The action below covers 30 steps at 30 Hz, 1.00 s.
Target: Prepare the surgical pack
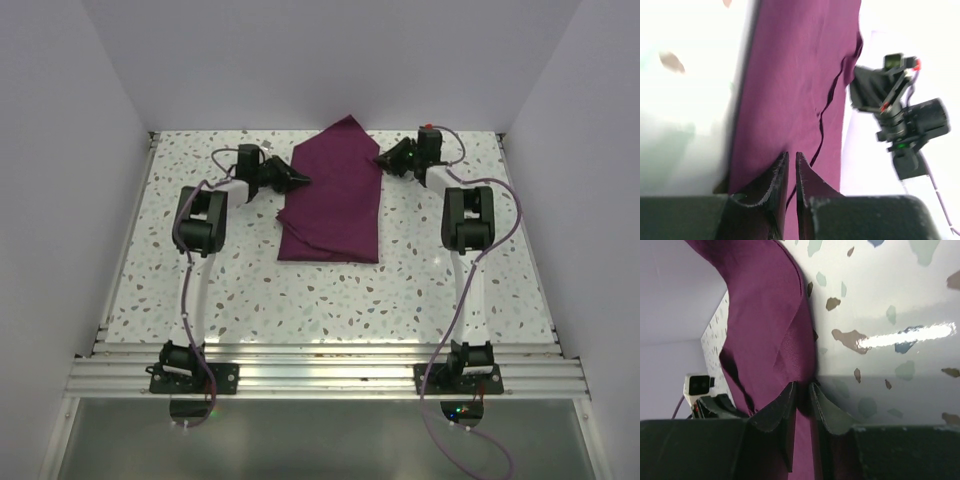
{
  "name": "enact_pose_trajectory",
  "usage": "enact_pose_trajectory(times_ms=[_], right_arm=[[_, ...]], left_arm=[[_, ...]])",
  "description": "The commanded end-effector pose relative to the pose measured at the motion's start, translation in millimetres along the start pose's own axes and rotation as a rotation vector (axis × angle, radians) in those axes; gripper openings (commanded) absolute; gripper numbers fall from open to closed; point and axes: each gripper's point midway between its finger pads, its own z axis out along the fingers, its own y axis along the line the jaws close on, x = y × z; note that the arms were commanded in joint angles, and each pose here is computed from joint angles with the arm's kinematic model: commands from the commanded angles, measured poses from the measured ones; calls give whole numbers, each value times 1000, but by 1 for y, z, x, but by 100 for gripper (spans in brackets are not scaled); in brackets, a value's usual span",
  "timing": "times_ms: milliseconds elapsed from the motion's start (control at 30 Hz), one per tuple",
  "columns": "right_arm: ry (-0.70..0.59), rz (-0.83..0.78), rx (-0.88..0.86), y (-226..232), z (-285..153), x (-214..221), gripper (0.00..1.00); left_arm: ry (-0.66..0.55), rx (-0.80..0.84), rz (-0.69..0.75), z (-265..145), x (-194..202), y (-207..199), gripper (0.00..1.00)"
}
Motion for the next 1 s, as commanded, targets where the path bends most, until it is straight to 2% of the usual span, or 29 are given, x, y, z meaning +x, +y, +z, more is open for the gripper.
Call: enact_pose_trajectory(times_ms=[0, 67, 233, 333, 400, 467, 500, 633, 800, 867, 900, 967], right_arm=[[4, -13, -110, 48, -18, 0, 19], [32, 27, -90, 30, -10, 10, 18], [23, 80, -102, 11, 4, 15, 16], [-70, 46, -46, 0, -3, -11, 21], [-83, 40, -16, -11, -8, -24, 23], [-77, 13, -6, -7, -9, -39, 24], [-61, 8, -6, -9, -6, -39, 30], [-90, -66, -70, 29, -19, -59, 35], [-25, -90, -156, 61, -26, -40, 35], [-2, -97, -153, 56, -23, -30, 35], [5, -95, -127, 49, -21, -26, 38], [-1, -101, -94, 37, -19, -25, 42]], left_arm=[[-75, 78, -19, 7, -34, -13, 15], [-94, 79, -44, 13, -41, -6, 15], [-169, 136, -76, 20, -62, -18, 15], [-200, 130, -77, 25, -70, -13, 16], [-206, 129, -80, 27, -74, -15, 16], [-211, 133, -84, 29, -76, -13, 17], [-214, 135, -90, 29, -76, -13, 17], [-224, 133, -87, 29, -77, -12, 17], [-228, 148, -95, 27, -77, -14, 18], [-223, 155, -90, 26, -75, -17, 21], [-225, 151, -60, 25, -75, -18, 26], [-245, 144, 2, 18, -80, -32, 29]])
